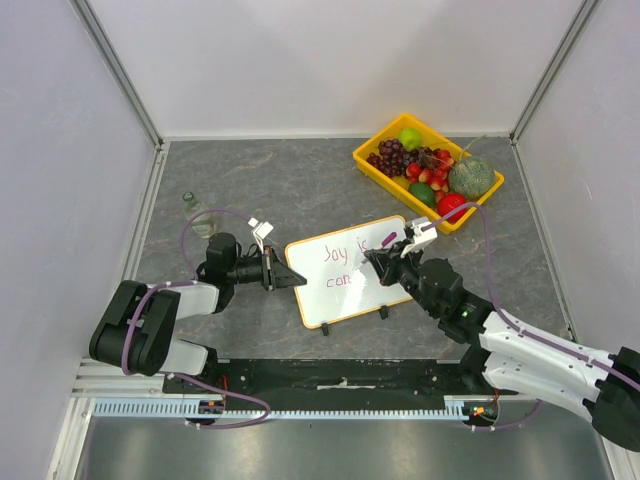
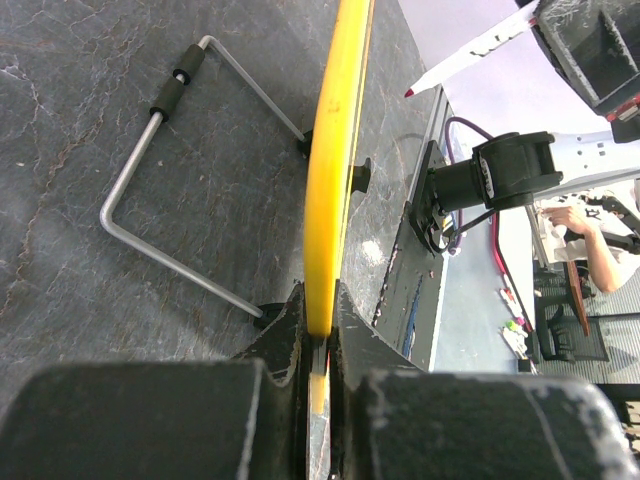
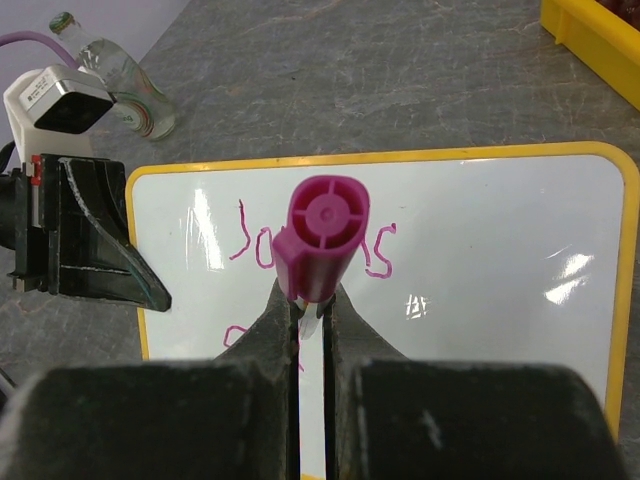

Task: Write a sentence on the whiteboard
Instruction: Write on the whiteboard at the whiteboard stand.

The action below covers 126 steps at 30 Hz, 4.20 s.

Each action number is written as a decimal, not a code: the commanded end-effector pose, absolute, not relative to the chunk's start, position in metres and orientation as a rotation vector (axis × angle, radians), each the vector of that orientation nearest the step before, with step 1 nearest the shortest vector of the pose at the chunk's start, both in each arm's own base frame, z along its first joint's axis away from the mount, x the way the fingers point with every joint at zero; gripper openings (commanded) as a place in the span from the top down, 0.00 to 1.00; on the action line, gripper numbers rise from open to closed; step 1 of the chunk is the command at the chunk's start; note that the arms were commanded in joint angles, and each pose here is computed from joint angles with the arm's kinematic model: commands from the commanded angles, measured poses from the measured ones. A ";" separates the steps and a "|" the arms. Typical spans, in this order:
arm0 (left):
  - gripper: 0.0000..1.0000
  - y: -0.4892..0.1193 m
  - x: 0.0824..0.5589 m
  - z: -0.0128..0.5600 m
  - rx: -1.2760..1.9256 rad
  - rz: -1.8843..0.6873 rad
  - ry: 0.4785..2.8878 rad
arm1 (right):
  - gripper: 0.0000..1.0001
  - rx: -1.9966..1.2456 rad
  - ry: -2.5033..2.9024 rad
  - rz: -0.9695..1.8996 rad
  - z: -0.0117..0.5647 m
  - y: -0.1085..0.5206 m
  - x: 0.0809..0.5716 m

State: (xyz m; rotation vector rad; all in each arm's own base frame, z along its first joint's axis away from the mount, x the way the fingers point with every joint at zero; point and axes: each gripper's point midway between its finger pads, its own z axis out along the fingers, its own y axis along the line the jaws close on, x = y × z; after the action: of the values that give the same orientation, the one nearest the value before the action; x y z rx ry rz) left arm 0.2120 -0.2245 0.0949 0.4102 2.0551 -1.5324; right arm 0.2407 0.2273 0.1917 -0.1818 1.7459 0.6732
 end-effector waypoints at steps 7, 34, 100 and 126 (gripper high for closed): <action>0.98 -0.223 0.221 0.087 0.373 -1.481 2.083 | 1.00 -0.194 1.700 0.723 0.204 0.245 0.249; 0.98 -0.223 0.221 0.087 0.373 -1.481 2.083 | 1.00 -0.180 1.790 0.656 0.161 0.239 0.251; 0.98 -0.223 0.222 0.087 0.374 -1.483 2.083 | 1.00 -0.145 1.802 0.669 0.158 0.232 0.247; 0.98 -0.223 0.222 0.087 0.376 -1.482 2.080 | 1.00 -0.142 1.773 0.671 0.175 0.228 0.246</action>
State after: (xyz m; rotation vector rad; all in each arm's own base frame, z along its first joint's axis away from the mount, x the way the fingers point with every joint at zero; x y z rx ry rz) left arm 0.2123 -0.2248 0.0946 0.4112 2.0568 -1.5359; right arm 0.2378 0.2296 0.1499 -0.1638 1.8245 0.6851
